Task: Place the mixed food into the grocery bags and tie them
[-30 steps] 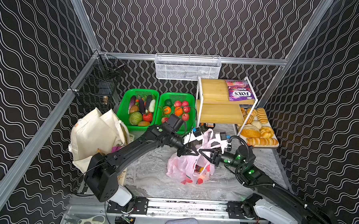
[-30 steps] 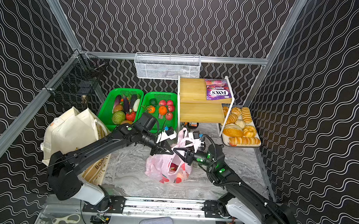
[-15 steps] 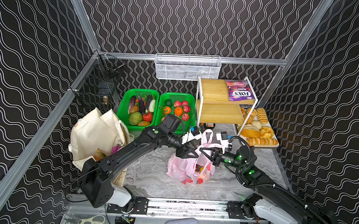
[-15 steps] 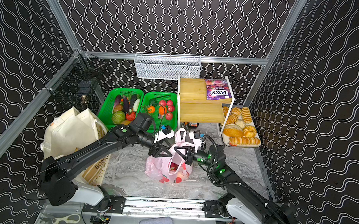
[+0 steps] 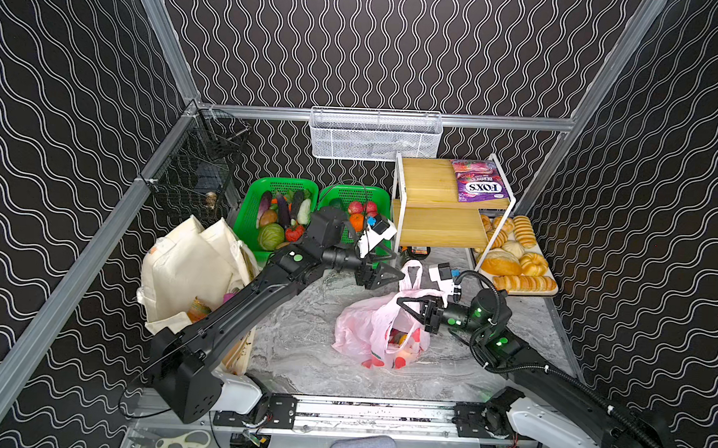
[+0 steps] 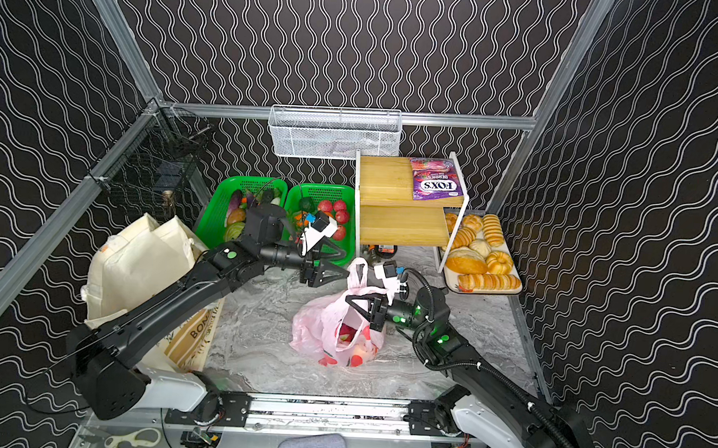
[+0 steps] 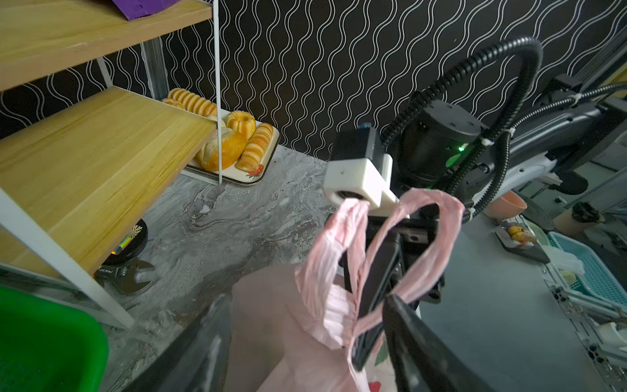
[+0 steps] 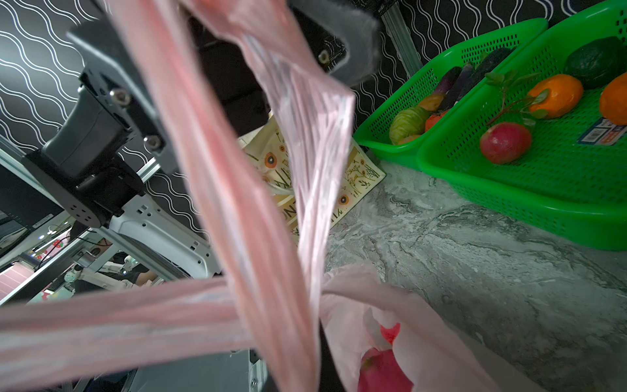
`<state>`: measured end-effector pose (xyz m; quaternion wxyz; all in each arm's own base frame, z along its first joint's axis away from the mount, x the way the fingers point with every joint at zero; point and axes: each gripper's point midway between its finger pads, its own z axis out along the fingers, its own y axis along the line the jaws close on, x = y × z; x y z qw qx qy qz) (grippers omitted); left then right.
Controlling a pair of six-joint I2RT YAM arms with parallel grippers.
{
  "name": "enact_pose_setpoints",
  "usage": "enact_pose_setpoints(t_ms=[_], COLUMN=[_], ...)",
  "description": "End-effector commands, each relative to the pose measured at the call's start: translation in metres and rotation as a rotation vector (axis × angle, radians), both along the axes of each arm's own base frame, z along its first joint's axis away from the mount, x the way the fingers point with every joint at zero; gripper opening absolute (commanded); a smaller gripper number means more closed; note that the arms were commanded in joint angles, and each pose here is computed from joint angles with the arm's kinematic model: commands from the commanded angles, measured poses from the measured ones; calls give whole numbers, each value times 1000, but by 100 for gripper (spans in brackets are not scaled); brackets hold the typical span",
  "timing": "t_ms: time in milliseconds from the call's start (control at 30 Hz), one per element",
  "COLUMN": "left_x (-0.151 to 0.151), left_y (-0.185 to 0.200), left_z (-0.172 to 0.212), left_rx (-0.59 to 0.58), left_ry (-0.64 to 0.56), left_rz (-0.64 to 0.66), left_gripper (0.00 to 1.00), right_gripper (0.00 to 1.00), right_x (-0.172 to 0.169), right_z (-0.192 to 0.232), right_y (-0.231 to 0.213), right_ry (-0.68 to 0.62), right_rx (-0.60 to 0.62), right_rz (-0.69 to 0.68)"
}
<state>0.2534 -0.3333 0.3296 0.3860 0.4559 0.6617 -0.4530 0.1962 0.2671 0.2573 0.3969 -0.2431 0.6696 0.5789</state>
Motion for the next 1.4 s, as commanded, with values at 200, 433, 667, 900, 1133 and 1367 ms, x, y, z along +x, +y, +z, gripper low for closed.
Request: enact_pose_setpoints(t_ms=[200,433,667,900,1133,1367], left_x=[-7,-12,-11,-7,-18,-44], left_y=[-23,-27,-10,16,31,17], left_z=[20,22,11,1,-12,-31], left_rx=[-59,-57,-9,-8,17,-35], left_ry=[-31,-38,-33,2,127,324], left_rz=[-107,-144,-21,169,237,188], left_gripper=[73,29,0,0,0,0], right_gripper=[0,0,1,3,7,8], right_x=[-4,-2,14,21,33,47], right_z=[4,6,4,9,15,18], right_y=[3,3,-7,-16,-22,-25], right_ry=[-10,-3,38,76,111,206], right_rx=[-10,-12,1,50,79,126], right_rz=[40,25,-102,-178,-247,-304])
